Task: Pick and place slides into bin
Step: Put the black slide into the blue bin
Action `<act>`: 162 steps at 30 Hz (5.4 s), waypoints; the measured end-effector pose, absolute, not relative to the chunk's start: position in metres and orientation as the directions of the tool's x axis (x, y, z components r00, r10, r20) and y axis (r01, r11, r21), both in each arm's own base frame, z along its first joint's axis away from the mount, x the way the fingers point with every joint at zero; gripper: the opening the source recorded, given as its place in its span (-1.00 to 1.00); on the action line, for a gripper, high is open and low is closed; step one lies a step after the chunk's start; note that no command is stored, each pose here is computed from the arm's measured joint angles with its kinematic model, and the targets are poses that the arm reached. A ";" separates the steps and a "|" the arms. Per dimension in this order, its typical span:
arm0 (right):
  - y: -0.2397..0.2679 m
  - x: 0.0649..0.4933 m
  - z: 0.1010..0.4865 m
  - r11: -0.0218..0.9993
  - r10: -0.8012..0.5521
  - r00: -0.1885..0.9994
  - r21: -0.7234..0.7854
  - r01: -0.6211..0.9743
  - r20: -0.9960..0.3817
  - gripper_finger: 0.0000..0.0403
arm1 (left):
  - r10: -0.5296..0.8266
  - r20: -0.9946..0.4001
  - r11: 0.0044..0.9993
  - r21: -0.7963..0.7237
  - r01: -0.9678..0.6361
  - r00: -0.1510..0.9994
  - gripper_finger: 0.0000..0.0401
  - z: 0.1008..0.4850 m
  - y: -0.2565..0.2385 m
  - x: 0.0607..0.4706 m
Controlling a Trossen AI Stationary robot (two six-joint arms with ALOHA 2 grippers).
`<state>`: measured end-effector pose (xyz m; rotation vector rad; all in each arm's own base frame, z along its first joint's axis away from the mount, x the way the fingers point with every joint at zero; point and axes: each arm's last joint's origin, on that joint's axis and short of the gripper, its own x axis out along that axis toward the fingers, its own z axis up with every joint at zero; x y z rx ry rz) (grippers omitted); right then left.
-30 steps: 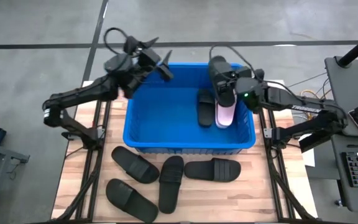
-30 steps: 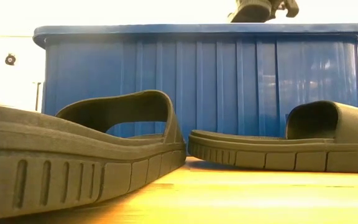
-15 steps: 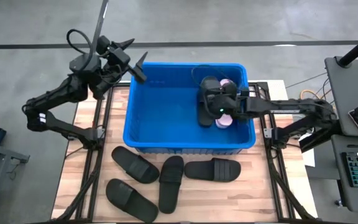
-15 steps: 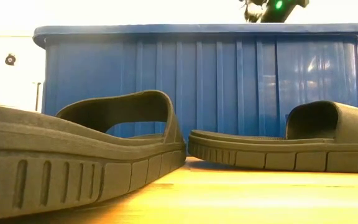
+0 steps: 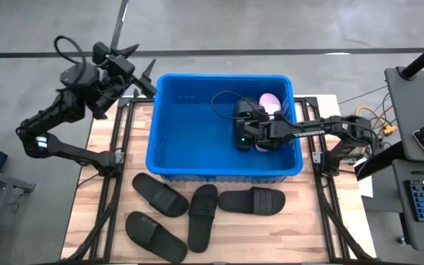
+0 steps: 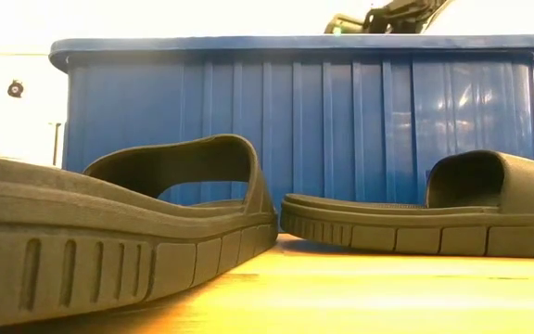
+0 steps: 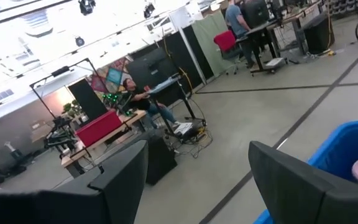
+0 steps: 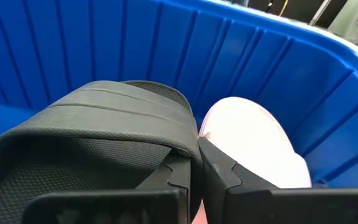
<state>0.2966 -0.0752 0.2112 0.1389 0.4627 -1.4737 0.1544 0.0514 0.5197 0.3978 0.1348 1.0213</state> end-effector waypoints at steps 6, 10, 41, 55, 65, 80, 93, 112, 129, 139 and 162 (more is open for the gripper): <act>-0.084 0.298 0.196 0.082 -0.915 0.000 -0.186 0.979 -0.404 -0.96 | 0.851 0.071 0.458 0.387 -0.800 0.521 0.31 0.521 0.049 0.143; -0.094 0.300 0.189 0.084 -0.917 -0.007 -0.210 0.974 -0.400 -0.96 | 0.851 0.064 0.459 0.394 -0.796 0.522 0.31 0.520 0.049 0.142; -0.131 0.293 0.180 0.255 -0.802 0.106 -0.177 0.951 -0.587 -0.64 | 0.851 0.033 0.462 0.427 -0.777 0.524 0.31 0.504 0.050 0.145; -0.129 0.297 0.200 0.385 -0.666 0.121 -0.201 0.900 -0.736 0.09 | 0.851 0.034 0.462 0.426 -0.778 0.524 0.31 0.505 0.050 0.145; -0.129 0.301 0.226 0.452 -0.585 0.120 -0.200 0.869 -0.802 0.31 | 0.848 0.042 0.465 0.418 -0.780 0.528 0.31 0.506 0.049 0.145; -0.127 0.304 0.243 0.491 -0.502 0.152 -0.135 0.861 -0.852 0.34 | 0.848 0.040 0.466 0.418 -0.779 0.529 0.31 0.505 0.049 0.144; -0.121 0.303 0.254 0.566 -0.322 0.184 -0.033 0.823 -0.929 0.32 | 0.848 0.036 0.467 0.422 -0.777 0.529 0.31 0.505 0.049 0.144; -0.117 0.313 0.295 0.594 -0.291 0.293 0.068 0.802 -0.911 0.22 | 0.845 -0.055 0.508 0.398 -0.764 0.532 0.31 0.494 0.048 0.140; -0.112 0.312 0.321 0.749 -0.201 0.346 0.084 0.657 -0.917 0.16 | 0.433 -0.147 0.901 0.049 -0.431 0.889 0.31 0.484 0.039 0.165; -0.103 0.298 0.340 0.789 -0.205 0.384 0.080 0.609 -0.900 0.15 | 0.238 -0.146 0.948 -0.180 -0.262 0.960 0.31 0.471 0.035 0.229; 0.006 0.224 0.412 0.479 -0.190 0.608 0.468 0.743 -0.771 0.12 | 0.168 -0.304 0.984 -0.007 -0.178 0.938 0.31 0.461 0.020 0.211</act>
